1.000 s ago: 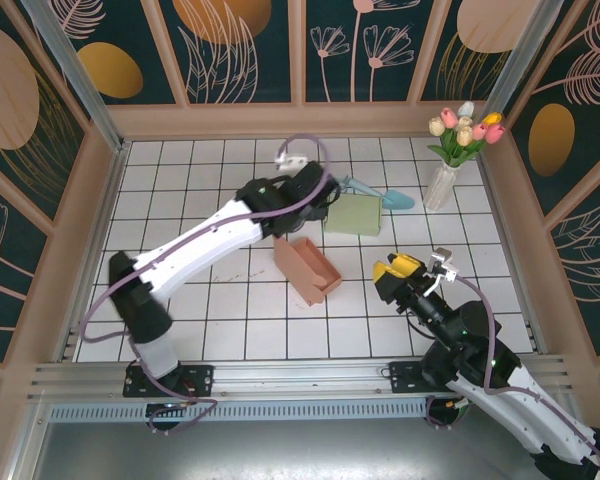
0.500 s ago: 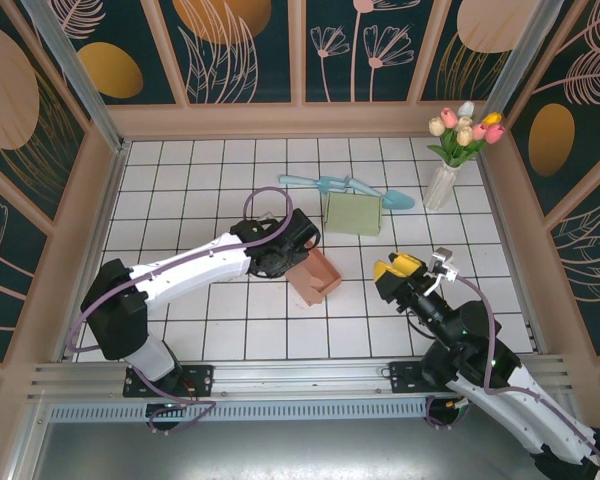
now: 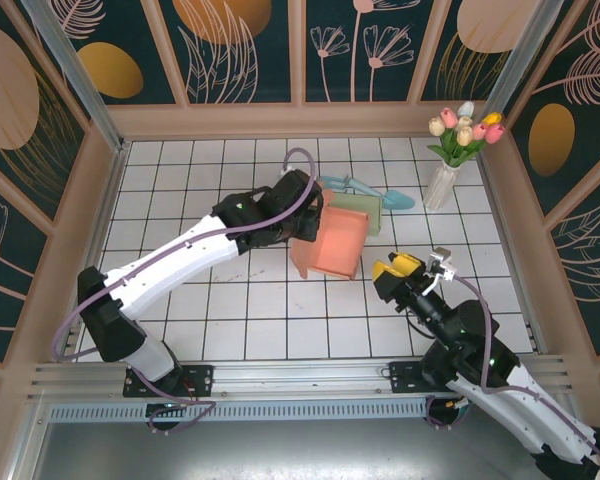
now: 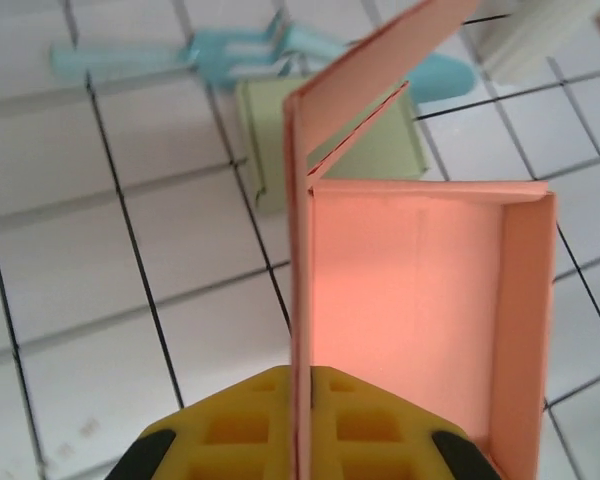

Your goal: Fold the paper box

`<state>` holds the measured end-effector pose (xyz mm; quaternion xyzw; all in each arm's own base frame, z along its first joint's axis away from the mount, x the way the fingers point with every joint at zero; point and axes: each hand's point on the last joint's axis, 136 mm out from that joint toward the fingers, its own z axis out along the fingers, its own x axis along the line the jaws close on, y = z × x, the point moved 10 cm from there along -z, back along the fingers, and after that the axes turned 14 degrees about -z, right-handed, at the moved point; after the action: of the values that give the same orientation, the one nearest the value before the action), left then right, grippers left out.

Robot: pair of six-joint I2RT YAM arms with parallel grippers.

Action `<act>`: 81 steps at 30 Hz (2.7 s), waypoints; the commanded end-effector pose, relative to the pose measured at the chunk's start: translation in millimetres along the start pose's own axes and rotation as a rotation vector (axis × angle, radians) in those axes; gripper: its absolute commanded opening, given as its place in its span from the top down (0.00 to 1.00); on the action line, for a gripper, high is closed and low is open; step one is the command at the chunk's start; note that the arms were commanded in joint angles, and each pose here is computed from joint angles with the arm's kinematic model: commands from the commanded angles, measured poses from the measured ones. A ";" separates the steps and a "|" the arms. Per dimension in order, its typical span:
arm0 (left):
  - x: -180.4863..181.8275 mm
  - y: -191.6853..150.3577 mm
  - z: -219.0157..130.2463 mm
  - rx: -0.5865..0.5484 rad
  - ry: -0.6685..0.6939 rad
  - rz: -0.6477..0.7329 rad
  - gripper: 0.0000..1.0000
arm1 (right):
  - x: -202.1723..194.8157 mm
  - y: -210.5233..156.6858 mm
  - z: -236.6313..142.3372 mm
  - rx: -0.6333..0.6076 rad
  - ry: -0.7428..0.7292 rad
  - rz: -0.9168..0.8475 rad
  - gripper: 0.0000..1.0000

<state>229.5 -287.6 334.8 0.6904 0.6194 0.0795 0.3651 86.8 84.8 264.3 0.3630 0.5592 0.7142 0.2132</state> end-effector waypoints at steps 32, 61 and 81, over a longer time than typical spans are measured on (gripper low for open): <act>77.6 -84.3 -45.5 -0.347 -0.162 1.283 1.00 | -26.2 -1.0 126.6 0.215 0.479 -1.100 0.36; 80.6 -95.5 -16.7 -0.252 -0.137 1.345 1.00 | 24.9 -46.7 165.3 0.194 0.955 -1.280 0.65; 67.1 -79.7 -31.1 -0.396 -0.189 1.235 0.63 | 1.2 -48.6 169.7 0.170 0.882 -1.243 1.00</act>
<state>162.5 -211.3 262.9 0.8785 0.0343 0.3069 0.3646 203.4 212.8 238.7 -0.3254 0.7628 0.4701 0.3021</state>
